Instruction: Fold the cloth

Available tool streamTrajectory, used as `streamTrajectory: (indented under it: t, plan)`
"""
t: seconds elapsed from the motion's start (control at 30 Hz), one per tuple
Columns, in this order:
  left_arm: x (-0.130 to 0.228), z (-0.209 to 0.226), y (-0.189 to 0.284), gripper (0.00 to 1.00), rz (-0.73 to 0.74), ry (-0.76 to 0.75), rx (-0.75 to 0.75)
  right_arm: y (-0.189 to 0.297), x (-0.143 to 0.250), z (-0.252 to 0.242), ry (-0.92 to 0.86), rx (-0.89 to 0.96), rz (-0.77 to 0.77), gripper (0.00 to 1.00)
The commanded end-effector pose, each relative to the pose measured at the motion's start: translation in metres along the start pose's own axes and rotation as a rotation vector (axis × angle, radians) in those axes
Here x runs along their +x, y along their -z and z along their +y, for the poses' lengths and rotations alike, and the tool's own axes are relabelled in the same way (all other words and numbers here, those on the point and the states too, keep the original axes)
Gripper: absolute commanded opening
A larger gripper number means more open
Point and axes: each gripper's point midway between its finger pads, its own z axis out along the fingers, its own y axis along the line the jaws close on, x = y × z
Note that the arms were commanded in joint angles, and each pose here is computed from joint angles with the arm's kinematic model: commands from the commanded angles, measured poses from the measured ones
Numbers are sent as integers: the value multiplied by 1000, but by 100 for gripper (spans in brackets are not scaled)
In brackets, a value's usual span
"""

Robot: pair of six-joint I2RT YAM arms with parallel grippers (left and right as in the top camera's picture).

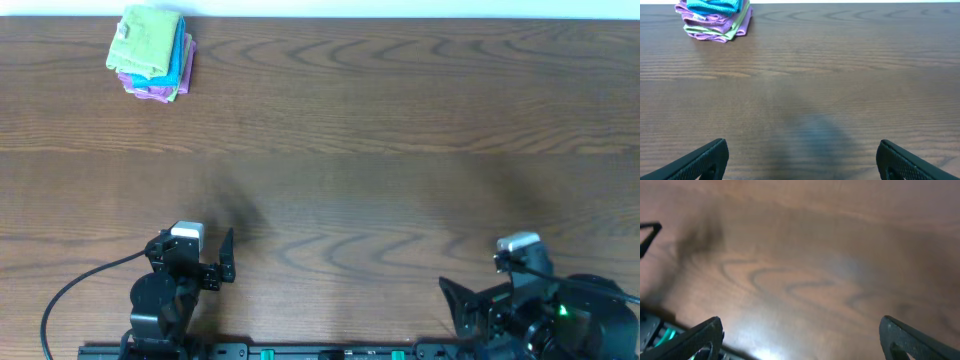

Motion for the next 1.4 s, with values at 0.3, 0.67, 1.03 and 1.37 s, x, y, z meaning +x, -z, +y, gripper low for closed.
streamTrajectory:
  t: [0.3, 0.67, 1.03, 1.37]
  plan:
    - [7, -1, -3, 95, 11, -8, 8, -4, -22, -52, 110, 293, -384, 99]
    - [7, -1, -3, 95, 11, -8, 8, -81, 29, -79, 86, 330, -340, 99]
    - [7, -1, -3, 95, 11, -8, 8, -130, 81, -91, 72, 326, -176, 99]
    - [7, -1, -3, 95, 11, -8, 8, -138, 92, -93, 69, 326, -146, 99]
